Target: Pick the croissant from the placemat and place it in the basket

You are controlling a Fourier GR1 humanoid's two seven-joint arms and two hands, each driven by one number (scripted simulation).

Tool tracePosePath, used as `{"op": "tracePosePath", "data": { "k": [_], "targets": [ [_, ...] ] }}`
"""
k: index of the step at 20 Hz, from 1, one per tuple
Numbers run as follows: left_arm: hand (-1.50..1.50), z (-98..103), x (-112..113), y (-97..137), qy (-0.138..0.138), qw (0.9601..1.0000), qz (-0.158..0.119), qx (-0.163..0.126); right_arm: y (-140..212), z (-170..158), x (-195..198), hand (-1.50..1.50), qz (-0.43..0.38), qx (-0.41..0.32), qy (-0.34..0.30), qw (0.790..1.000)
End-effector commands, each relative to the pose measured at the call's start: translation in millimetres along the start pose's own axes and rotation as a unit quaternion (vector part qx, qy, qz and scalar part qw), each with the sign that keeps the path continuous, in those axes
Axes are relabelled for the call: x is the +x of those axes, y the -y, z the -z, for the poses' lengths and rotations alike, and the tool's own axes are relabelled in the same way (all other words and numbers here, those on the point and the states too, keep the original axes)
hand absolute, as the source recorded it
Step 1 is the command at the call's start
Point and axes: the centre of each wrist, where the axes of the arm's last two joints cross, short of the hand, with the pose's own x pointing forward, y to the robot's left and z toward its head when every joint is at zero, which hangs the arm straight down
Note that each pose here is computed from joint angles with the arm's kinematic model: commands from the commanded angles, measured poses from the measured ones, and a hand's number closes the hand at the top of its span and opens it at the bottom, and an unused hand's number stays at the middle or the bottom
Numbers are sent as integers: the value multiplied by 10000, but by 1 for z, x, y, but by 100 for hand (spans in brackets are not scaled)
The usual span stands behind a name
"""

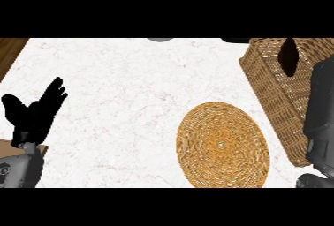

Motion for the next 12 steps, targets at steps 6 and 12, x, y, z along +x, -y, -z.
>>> {"op": "tracePosePath", "data": {
  "k": [6, 12],
  "targets": [
    [0, -9, -11, -9, -137, 9998, -52, 123, 64, -15, -26, -150, 507, 168, -995, 9936],
    [0, -3, -4, -2, -105, 9998, -30, 192, 112, -9, -62, -150, 285, 678, -951, 9927]
  ]
}}
